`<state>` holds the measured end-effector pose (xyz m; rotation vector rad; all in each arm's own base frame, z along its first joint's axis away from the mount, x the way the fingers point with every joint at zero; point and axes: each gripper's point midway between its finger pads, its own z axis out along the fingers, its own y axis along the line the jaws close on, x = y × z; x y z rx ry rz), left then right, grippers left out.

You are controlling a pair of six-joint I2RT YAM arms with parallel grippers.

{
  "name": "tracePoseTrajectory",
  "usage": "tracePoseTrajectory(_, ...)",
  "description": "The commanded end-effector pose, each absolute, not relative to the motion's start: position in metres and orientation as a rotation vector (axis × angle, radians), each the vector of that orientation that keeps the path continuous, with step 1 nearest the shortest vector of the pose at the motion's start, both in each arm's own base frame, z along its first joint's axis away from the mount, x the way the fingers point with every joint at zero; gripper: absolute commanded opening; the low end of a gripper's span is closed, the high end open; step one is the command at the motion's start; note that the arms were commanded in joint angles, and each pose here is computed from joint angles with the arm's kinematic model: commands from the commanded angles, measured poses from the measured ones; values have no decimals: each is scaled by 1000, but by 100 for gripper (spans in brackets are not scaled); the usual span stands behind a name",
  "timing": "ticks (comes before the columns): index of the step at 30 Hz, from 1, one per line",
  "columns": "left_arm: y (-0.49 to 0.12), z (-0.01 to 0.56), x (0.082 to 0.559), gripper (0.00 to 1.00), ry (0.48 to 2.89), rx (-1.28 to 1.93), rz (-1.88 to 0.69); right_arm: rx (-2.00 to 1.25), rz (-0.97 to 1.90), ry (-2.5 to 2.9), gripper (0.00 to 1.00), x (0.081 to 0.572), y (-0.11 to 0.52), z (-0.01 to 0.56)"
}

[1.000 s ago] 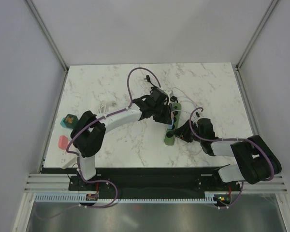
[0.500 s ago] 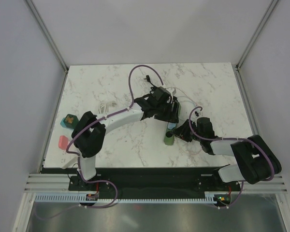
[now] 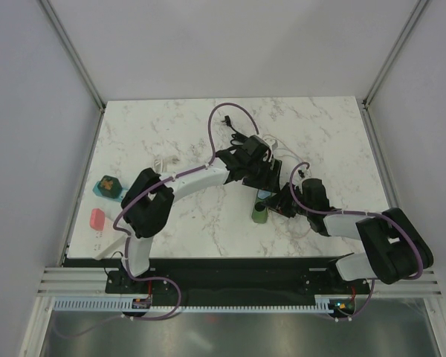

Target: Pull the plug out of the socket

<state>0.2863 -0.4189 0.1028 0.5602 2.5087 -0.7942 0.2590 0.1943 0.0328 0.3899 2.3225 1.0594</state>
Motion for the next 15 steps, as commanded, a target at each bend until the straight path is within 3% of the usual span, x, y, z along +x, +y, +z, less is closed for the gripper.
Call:
tracePoseTrajectory(1, -431, 97, 284, 78, 2513, 646, -821, 324, 985, 2395, 19, 248, 189, 18)
tracePoseTrajectory(8, -423, 80, 288, 66, 2569, 645, -718, 316, 933, 2404, 25, 251, 184, 20)
tracePoseTrajectory(15, -405, 59, 292, 76, 2607, 639, -558, 302, 924, 2398, 38, 252, 184, 29)
